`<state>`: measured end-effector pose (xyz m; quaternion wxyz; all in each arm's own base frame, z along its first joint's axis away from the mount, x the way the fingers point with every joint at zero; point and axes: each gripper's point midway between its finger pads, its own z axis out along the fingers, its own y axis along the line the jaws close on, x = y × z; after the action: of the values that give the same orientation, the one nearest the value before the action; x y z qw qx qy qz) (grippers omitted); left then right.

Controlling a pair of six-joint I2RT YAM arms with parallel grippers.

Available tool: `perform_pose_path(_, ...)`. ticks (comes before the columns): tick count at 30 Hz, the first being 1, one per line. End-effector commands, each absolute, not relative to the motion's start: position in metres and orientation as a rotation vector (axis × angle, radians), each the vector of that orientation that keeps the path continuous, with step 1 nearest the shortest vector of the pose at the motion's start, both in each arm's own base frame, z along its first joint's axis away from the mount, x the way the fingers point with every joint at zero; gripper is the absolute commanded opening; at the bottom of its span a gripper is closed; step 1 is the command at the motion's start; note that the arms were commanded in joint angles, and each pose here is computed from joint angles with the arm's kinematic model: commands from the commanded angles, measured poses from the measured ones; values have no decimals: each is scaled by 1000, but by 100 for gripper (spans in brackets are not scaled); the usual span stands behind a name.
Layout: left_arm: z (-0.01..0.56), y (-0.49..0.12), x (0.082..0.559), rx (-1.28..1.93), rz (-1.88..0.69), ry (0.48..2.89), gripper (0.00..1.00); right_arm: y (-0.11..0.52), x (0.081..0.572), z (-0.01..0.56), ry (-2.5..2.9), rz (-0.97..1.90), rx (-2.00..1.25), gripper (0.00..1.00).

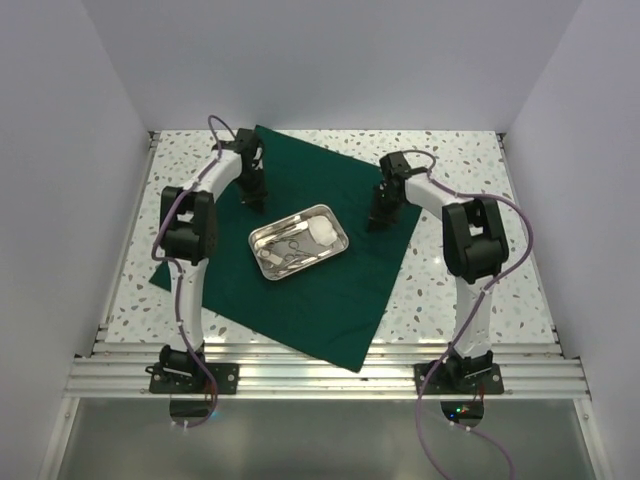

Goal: Prepare the surgical pack

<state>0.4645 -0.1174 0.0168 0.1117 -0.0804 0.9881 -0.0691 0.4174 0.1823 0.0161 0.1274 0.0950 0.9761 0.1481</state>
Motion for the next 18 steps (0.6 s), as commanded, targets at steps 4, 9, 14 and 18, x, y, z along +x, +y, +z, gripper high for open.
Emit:
perform_pose_path(4, -23, -173, 480, -76, -606, 2905, 11, 145, 355, -19, 3014, 318, 444, 0)
perform_pose_path(9, -21, -204, 494, -42, -831, 2826, 12, 133, 348, -18, 3000, 346, 512, 2)
perform_pose_path(14, 36, -180, 520, -75, -611, 2680, 21, 136, 365, 0, 2960, 372, 414, 9)
perform_pose_path(18, 108, -134, 527, -184, -338, 2536, 27, 142, 379, 30, 2903, 417, 388, 20)
